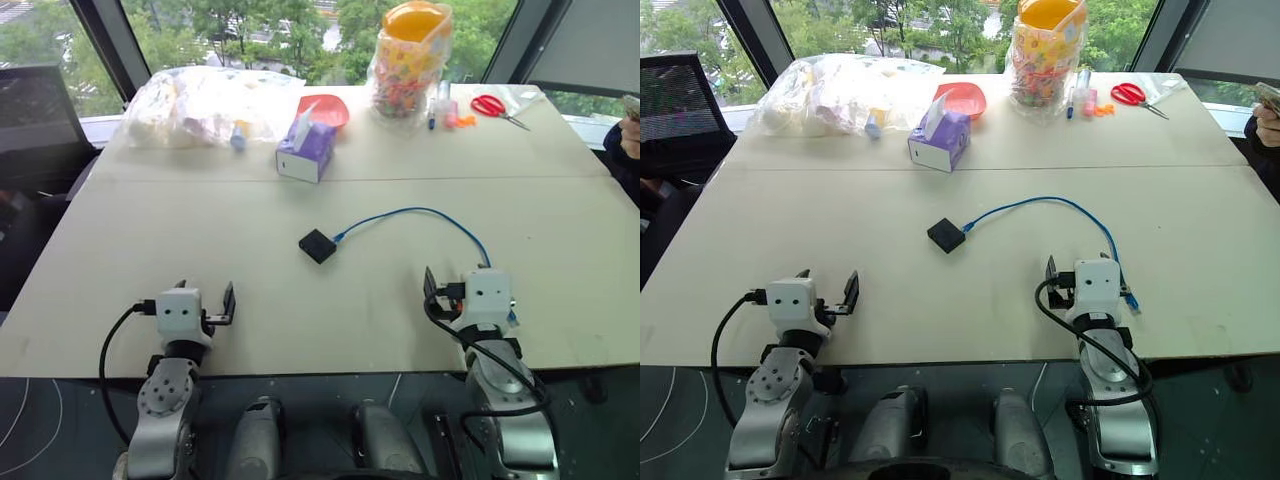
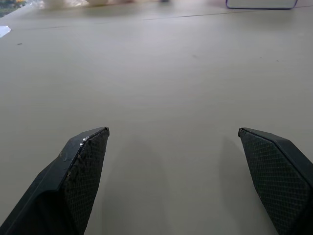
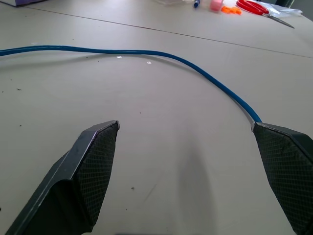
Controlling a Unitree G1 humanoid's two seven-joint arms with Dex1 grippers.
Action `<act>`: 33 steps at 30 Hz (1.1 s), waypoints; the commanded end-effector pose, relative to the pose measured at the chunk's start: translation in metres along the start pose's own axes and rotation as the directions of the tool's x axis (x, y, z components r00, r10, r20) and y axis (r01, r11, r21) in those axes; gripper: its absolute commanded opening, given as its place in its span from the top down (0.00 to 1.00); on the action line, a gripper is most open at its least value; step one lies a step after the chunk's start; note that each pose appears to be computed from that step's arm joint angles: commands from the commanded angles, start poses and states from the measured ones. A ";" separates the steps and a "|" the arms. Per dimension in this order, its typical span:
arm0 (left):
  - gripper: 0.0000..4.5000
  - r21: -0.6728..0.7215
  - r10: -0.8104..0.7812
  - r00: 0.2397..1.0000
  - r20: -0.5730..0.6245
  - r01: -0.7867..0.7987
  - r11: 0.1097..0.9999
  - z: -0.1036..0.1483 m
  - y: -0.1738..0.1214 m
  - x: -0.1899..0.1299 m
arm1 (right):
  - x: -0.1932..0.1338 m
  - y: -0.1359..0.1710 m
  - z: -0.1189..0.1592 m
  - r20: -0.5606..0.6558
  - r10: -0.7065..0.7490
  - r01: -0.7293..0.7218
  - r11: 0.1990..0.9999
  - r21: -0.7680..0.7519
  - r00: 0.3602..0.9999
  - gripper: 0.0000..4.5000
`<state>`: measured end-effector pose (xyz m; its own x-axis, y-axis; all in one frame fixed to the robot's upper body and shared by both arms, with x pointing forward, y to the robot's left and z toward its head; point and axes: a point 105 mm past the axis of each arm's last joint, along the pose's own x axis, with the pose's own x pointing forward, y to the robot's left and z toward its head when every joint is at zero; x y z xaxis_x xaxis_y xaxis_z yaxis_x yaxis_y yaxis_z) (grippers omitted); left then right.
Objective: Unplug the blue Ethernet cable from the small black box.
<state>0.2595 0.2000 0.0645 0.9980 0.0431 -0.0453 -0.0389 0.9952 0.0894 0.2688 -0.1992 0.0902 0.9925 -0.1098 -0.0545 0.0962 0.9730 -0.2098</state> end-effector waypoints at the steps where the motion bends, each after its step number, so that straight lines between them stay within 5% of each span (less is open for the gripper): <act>1: 0.01 0.010 -0.011 1.000 0.000 0.011 1.000 0.000 0.000 -0.003 | -0.005 0.001 0.015 0.054 -0.001 0.001 1.000 -0.004 0.999 0.00; 20: 0.01 0.007 -0.057 0.998 -0.001 0.057 0.998 -0.004 0.006 0.000 | -0.014 0.014 0.009 0.049 0.050 -0.049 0.999 -0.021 0.998 0.00; 28: 0.01 -0.017 -0.172 0.985 -0.022 0.172 0.985 0.005 -0.001 0.026 | 0.000 0.021 0.016 0.085 0.099 -0.092 0.993 -0.076 0.991 0.00; 33: 0.01 -0.047 -0.228 0.972 0.059 0.231 0.972 0.042 0.001 0.050 | 0.011 0.024 0.031 0.113 0.193 -0.179 0.977 -0.118 0.975 0.00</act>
<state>0.3074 0.1953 0.0850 0.9810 -0.1831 -0.0644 0.1856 0.9820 0.0345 0.2830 -0.1705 0.1017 0.9969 0.0758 -0.0217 -0.0788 0.9467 -0.3123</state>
